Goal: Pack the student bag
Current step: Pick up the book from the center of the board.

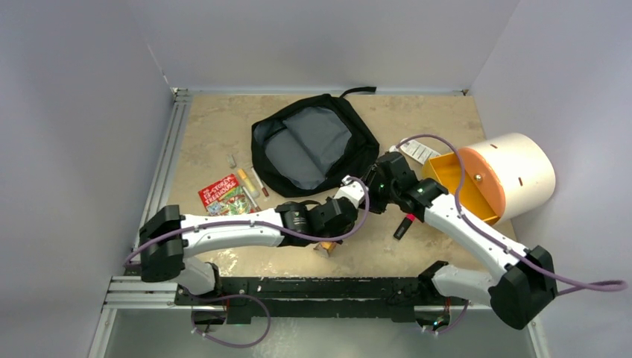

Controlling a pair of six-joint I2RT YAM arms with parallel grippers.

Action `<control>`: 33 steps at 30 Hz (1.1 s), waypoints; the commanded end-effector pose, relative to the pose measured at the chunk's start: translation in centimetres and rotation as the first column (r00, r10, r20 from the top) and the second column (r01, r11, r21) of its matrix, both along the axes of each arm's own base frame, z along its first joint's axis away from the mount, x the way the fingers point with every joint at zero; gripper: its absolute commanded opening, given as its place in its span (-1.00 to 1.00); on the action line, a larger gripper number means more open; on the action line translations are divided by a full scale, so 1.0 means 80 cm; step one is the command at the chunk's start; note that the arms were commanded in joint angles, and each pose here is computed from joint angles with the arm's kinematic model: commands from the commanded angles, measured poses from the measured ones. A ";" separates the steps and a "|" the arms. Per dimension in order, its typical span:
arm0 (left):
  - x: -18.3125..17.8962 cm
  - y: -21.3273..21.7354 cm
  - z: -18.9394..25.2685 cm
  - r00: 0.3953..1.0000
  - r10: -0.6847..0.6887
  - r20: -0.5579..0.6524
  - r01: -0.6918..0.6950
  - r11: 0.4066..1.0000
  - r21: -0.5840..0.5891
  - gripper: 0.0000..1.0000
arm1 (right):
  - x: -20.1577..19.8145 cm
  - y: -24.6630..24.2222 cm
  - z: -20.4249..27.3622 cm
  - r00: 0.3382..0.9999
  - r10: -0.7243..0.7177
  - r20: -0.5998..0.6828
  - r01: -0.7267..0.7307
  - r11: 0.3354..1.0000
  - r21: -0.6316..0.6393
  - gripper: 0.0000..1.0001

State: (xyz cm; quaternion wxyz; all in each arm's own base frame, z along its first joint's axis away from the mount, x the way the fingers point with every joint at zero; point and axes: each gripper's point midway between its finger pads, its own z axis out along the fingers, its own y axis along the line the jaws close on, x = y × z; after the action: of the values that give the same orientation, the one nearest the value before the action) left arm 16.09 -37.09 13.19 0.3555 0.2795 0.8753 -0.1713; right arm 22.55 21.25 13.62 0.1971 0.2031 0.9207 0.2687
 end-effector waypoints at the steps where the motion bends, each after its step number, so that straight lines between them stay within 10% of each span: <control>1: 0.013 0.030 0.045 0.995 0.041 0.091 -0.037 0.998 -0.051 -1.00 | 0.005 0.026 0.072 0.987 0.032 0.157 -0.058 0.985 0.164 0.05; 7: 0.010 0.065 0.091 0.982 0.073 0.174 -0.034 0.976 -0.216 -1.00 | 0.017 -0.001 0.119 0.953 -0.071 0.294 0.024 0.987 0.161 0.50; 15: 0.012 0.110 0.181 0.928 0.166 0.335 0.020 0.873 -0.487 -1.00 | 0.014 -0.025 0.165 0.825 -0.121 0.552 -0.009 0.974 0.227 0.61; 26: -0.005 0.114 0.261 0.756 0.053 0.653 0.336 0.824 -0.456 -1.00 | -0.002 -0.036 0.247 0.456 -0.003 0.890 -0.183 0.978 0.097 0.71; 33: -0.029 0.148 0.318 0.618 0.203 0.759 0.474 0.675 -0.566 -1.00 | -0.011 -0.031 0.280 0.179 0.036 0.983 -0.234 0.972 0.007 0.70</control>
State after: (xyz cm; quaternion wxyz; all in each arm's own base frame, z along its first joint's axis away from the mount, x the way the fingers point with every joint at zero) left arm 15.29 -27.43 26.42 0.6278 0.3245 0.6431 -0.2949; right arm 22.68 18.47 31.71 0.6136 -0.0078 0.6718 0.4148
